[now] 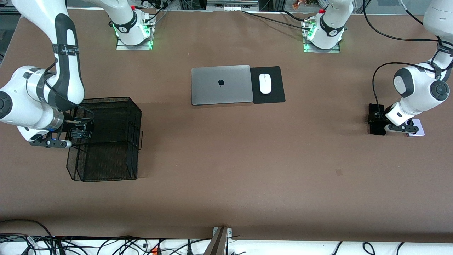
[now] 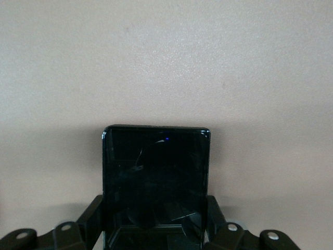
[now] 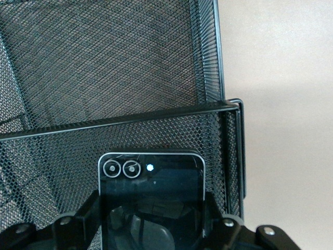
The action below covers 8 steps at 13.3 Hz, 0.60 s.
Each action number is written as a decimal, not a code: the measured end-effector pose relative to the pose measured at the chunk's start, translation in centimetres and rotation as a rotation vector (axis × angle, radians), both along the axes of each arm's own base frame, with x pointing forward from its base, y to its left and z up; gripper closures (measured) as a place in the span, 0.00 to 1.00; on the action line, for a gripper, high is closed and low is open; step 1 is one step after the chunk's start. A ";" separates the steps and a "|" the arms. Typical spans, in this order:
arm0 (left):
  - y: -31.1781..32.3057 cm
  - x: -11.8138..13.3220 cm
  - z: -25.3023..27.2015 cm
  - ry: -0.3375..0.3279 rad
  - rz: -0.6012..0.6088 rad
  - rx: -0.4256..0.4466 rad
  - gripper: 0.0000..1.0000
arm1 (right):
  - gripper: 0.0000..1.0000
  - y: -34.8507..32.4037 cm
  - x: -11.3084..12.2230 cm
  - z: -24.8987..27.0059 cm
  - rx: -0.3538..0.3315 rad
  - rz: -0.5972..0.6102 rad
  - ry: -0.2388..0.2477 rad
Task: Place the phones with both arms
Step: 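Lower the flip phone into the mesh basket and open the right gripper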
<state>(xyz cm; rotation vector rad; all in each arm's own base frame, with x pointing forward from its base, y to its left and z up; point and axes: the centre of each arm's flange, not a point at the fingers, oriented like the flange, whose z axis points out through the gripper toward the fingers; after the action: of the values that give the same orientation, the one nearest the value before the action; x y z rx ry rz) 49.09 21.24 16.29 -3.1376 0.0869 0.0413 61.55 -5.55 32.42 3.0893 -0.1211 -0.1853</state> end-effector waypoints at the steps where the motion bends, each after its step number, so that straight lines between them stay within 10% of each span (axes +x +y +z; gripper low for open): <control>1: 0.0 0.0 0.0 0.000 0.000 0.000 0.19 | 0.15 0.0 0.0 0.0 -0.001 0.000 -0.001; 3: 0.0 0.0 0.0 0.000 0.000 0.000 0.19 | 0.00 0.0 0.1 0.1 -0.001 0.001 -0.004; 8: 0.0 0.1 0.0 0.004 0.000 -0.001 0.19 | 0.01 0.9 1.4 2.0 -0.005 0.020 -0.046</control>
<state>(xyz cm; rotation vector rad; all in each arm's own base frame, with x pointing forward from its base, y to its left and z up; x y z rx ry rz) 49.16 21.26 16.32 -3.1386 0.0872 0.0478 62.91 -4.68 34.38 3.0899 -0.0918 -0.1124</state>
